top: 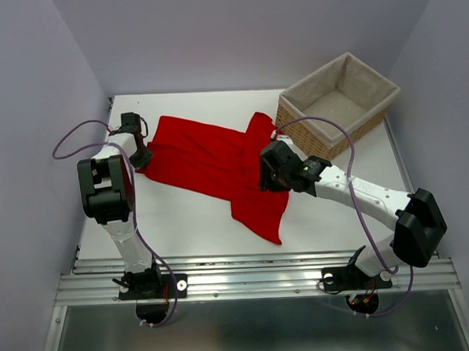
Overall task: Roll the t-shirts
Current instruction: Flatten out the T-shirt at the center of the board.
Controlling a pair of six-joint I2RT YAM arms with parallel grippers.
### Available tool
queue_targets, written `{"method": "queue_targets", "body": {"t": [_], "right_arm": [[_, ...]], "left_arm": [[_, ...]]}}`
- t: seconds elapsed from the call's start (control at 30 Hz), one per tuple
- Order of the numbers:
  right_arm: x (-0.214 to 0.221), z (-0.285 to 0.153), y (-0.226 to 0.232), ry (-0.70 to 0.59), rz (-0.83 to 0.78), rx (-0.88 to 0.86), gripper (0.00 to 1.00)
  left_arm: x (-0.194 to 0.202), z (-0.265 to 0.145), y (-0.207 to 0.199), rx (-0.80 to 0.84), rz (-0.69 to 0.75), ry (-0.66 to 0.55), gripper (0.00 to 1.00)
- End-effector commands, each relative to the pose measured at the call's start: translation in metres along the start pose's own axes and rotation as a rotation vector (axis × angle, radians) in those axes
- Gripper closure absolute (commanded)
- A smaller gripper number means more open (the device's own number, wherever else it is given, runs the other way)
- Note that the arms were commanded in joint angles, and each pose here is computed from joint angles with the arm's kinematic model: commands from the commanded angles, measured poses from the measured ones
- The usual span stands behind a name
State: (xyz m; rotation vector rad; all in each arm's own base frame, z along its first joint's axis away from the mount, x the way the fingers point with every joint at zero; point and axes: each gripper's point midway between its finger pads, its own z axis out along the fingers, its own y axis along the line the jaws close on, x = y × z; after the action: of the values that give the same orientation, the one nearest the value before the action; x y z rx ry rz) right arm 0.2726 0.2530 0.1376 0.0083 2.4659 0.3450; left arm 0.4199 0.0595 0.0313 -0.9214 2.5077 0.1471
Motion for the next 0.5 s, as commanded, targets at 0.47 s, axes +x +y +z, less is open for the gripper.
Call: {"method": "queue_targets", "body": {"t": [0.47], "right_arm": [[0.121,-0.017,0.009,0.188,-0.017,-0.022,0.23]], "left_arm": [[-0.036,-0.092,0.004,0.067,0.029,-0.158,1.00]]}}
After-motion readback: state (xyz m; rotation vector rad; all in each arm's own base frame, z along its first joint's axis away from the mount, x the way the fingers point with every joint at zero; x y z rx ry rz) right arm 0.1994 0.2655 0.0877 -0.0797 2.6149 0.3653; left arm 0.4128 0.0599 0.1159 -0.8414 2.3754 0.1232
